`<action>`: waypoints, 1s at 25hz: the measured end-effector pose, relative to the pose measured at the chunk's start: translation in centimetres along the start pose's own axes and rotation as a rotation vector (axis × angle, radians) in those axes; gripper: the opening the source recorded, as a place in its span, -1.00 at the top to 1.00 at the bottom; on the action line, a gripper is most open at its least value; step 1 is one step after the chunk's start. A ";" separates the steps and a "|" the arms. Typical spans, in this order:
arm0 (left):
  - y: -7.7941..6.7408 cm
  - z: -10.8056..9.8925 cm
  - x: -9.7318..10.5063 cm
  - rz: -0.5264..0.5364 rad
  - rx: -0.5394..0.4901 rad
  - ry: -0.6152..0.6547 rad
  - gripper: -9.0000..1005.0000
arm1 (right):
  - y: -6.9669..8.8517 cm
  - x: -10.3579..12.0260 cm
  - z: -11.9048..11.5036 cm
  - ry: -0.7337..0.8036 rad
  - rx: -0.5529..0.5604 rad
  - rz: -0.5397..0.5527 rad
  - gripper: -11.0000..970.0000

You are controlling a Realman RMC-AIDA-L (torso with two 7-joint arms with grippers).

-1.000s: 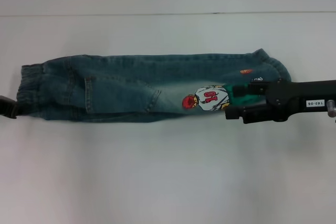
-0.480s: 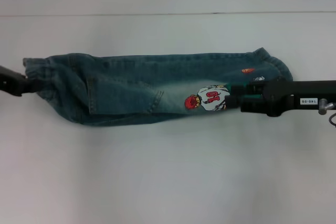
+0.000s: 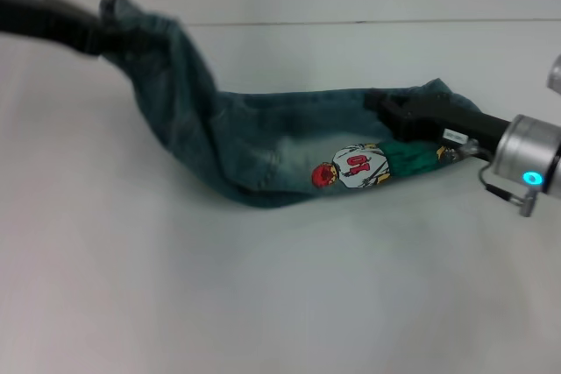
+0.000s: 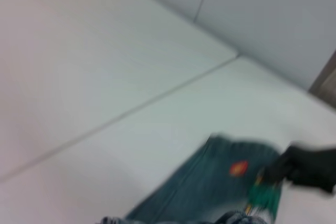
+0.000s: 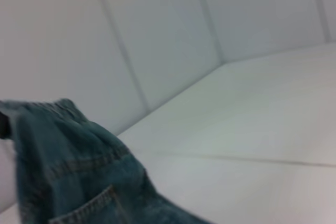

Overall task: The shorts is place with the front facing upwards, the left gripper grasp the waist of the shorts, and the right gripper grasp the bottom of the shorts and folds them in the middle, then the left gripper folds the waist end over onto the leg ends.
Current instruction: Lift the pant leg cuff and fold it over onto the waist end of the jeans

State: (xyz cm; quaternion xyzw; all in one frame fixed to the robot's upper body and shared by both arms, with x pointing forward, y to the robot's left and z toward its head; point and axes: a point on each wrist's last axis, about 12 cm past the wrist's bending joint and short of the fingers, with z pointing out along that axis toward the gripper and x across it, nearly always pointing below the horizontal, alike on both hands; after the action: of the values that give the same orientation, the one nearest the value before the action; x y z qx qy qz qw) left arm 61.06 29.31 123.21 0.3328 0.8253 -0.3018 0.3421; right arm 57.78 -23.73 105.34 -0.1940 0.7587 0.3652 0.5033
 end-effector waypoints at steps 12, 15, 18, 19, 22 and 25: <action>-2.0 0.8 -4.7 0.043 0.123 -0.113 0.90 | 2.9 3.5 4.8 -0.008 0.143 -0.070 0.97; -2.7 0.8 -5.1 0.040 0.174 -0.131 0.90 | 3.5 3.7 5.6 0.015 0.142 -0.094 0.96; -3.1 0.8 -5.4 0.035 0.207 -0.151 0.90 | 4.2 3.7 6.6 0.039 0.126 -0.119 0.95; -3.2 0.7 -5.5 0.032 0.212 -0.155 0.90 | 4.5 3.7 6.9 0.050 0.118 -0.126 0.95; -3.2 0.7 -5.8 0.029 0.218 -0.163 0.90 | 5.9 3.5 8.1 0.084 0.060 -0.153 0.95; -3.3 0.7 -6.0 0.032 0.219 -0.164 0.90 | 7.7 3.7 9.1 0.109 -0.015 -0.160 0.94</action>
State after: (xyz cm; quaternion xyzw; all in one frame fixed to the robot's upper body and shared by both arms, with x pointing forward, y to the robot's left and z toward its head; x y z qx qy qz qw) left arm 62.07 24.80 128.27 0.3555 0.7512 -0.4109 0.3749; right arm 56.74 -11.57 102.69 -0.2771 0.7643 0.3186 0.4874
